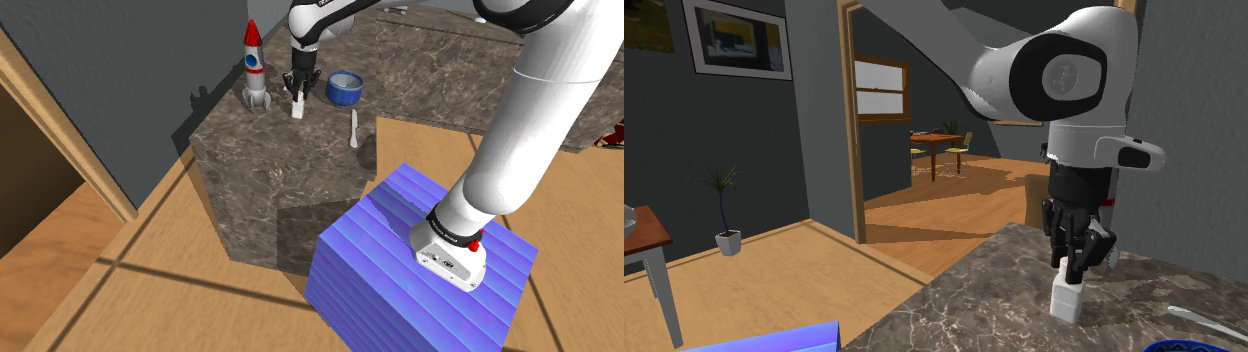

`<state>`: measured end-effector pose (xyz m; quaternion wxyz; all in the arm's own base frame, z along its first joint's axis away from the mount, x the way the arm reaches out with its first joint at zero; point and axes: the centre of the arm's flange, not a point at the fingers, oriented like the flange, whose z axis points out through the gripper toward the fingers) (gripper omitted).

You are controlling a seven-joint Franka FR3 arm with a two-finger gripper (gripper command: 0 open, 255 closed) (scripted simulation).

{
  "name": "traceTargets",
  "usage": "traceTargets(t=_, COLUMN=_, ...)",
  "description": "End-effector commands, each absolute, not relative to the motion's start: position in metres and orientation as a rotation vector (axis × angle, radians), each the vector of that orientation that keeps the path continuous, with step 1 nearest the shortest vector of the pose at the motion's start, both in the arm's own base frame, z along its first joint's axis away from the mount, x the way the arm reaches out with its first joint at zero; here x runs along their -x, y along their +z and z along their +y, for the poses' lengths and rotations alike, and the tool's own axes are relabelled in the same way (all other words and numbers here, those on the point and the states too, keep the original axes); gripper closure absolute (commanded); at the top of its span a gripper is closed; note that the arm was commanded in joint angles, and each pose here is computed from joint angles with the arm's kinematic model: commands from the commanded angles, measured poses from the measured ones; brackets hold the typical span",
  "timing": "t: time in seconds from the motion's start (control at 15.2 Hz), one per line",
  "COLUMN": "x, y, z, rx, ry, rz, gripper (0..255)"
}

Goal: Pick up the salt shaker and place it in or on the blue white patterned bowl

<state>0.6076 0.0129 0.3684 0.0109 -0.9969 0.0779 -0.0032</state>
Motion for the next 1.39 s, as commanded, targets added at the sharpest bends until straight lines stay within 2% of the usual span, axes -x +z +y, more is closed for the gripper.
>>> traceTargets(t=0.0, x=-0.608, y=0.368, z=0.013, rx=3.11, ry=-0.009, rz=0.243, gripper=255)
traceTargets(t=1.32, x=-0.608, y=0.474, z=0.013, rx=3.11, ry=-0.009, rz=0.243, gripper=255)
